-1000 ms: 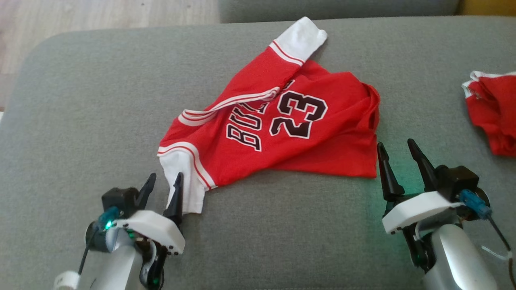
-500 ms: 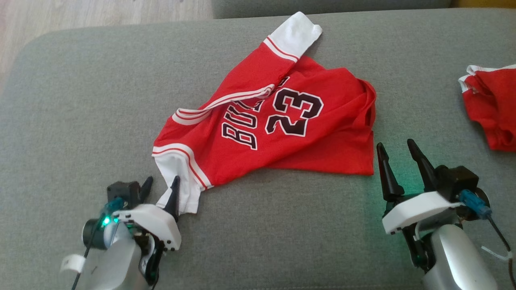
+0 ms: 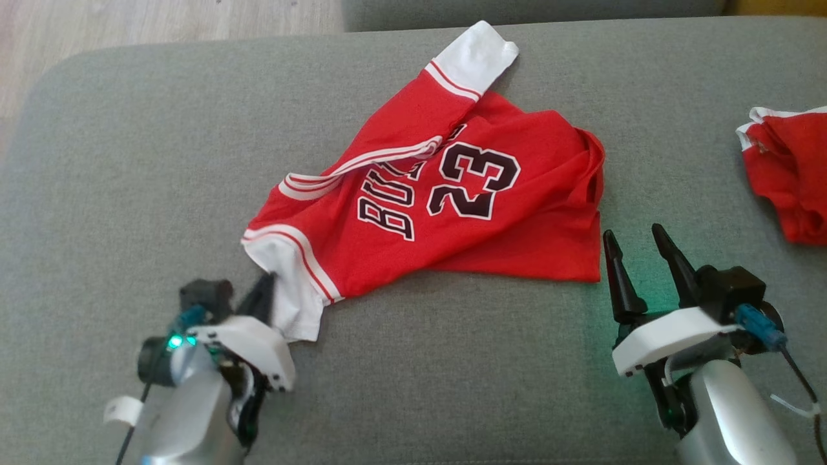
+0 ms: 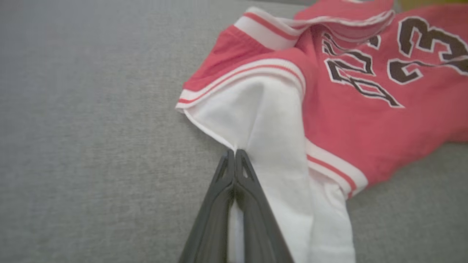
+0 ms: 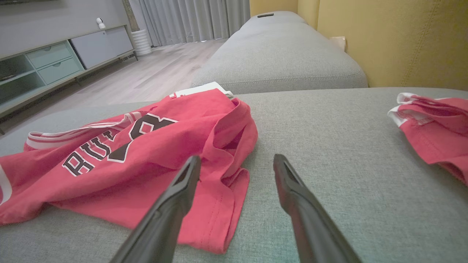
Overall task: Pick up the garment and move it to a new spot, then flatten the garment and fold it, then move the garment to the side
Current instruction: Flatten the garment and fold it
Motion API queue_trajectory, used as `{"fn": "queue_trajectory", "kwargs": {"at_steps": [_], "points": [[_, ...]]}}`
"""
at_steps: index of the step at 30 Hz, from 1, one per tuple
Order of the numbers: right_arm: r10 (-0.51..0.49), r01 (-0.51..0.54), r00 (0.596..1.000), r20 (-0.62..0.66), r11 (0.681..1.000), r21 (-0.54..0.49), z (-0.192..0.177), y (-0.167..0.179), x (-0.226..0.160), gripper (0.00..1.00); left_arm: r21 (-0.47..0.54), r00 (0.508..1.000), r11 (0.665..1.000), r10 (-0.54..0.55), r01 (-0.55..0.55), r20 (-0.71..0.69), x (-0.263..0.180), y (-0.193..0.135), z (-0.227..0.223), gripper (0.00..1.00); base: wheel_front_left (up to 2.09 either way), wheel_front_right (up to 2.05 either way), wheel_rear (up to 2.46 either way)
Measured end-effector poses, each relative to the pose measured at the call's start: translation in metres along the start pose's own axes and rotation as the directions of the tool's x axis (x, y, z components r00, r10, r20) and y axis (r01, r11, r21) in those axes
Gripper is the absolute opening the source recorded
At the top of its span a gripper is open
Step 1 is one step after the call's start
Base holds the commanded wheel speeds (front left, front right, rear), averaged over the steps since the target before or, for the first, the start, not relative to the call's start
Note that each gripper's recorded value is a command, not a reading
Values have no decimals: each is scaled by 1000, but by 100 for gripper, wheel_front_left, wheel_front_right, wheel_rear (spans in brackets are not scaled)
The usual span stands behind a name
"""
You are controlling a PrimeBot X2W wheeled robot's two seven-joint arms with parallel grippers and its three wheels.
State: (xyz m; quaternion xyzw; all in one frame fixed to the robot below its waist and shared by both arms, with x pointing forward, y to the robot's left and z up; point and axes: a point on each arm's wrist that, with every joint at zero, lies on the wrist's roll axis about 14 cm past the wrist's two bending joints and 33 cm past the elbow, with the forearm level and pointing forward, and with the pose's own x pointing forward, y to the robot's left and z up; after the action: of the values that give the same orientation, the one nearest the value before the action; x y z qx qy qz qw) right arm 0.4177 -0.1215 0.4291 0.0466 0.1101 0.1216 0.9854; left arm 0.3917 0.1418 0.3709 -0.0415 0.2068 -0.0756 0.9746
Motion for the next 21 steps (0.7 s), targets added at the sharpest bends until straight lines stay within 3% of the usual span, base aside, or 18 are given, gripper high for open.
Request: {"fn": "queue_trajectory", "kwargs": {"at_steps": [9,14,15,16,21], "points": [[3,-3,1000,9,1000,-1,3,1,0,100,75,954,982,146,-171,261,-2,43,84,0,0,0,0],[7,-7,1000,3,1000,0,0,2,2,100,110,973,979,148,-169,176,-4,49,54,0,0,0,0],[8,-8,1000,1,1000,0,-1,3,2,100,122,981,980,143,-160,134,-5,49,40,45,0,0,0],[8,-8,1000,-1,1000,1,-1,3,2,100,125,984,979,146,-159,104,-6,50,31,100,0,0,0],[10,-10,1000,-8,1000,3,-4,3,3,100,110,975,971,203,-212,88,-7,64,26,100,0,0,0]]}}
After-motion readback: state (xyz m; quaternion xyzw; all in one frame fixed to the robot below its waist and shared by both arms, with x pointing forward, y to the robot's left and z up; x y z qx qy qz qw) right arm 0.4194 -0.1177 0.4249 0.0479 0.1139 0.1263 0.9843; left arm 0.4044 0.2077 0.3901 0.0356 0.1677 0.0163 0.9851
